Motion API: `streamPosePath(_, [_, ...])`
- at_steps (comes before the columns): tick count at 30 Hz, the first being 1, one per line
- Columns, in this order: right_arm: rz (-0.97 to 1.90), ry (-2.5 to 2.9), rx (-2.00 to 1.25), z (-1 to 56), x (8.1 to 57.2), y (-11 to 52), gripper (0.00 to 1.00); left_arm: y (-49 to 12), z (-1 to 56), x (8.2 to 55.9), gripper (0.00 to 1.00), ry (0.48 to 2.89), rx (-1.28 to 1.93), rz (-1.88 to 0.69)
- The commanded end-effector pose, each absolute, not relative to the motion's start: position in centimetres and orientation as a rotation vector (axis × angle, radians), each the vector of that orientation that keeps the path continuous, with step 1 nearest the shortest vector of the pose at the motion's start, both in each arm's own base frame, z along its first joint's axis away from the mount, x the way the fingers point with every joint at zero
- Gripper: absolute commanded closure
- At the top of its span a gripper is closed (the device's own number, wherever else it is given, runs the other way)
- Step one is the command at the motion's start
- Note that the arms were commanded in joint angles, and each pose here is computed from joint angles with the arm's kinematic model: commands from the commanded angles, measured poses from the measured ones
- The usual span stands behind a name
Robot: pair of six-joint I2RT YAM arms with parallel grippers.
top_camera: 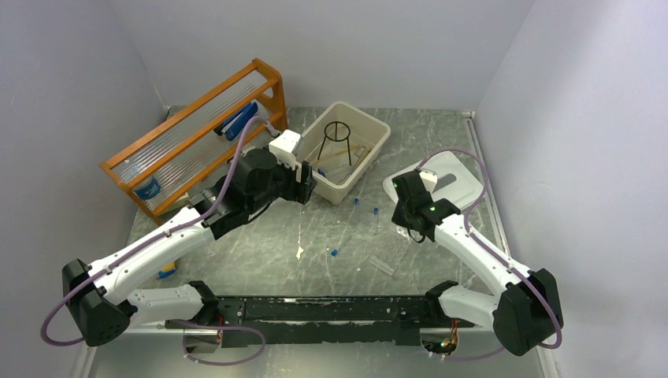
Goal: Organize the chemistry lab equipment
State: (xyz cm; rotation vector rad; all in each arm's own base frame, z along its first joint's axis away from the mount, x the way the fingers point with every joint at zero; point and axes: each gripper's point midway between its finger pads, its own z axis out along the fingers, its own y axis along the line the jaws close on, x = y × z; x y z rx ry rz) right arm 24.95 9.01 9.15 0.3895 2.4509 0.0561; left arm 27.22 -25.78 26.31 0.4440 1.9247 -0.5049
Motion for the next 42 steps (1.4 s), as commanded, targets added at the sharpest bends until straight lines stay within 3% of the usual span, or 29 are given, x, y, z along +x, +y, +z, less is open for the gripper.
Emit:
streamPosePath(1, [0.049,2.425,0.397,8.7,25.6,9.1,0.94,-25.3,25.9,27.6,0.24,1.93,0.421,-0.477])
streamPosePath(16, [-0.232,2.22,0.309,9.0,25.5,10.0,0.95,-24.6,26.0,27.7,0.24,1.92,0.391,-0.457])
streamPosePath(31, [-0.107,2.26,0.254,5.6,24.3,11.7,0.92,-24.3,25.8,27.7,0.24,1.921,0.37,-0.45])
streamPosePath(37, [-0.091,2.264,0.263,6.2,24.0,11.6,0.79,-24.3,25.7,27.7,0.24,1.923,0.366,-0.453])
streamPosePath(42, [-0.096,2.258,0.283,7.1,24.2,11.5,0.55,-24.4,25.7,27.7,0.24,1.924,0.368,-0.456])
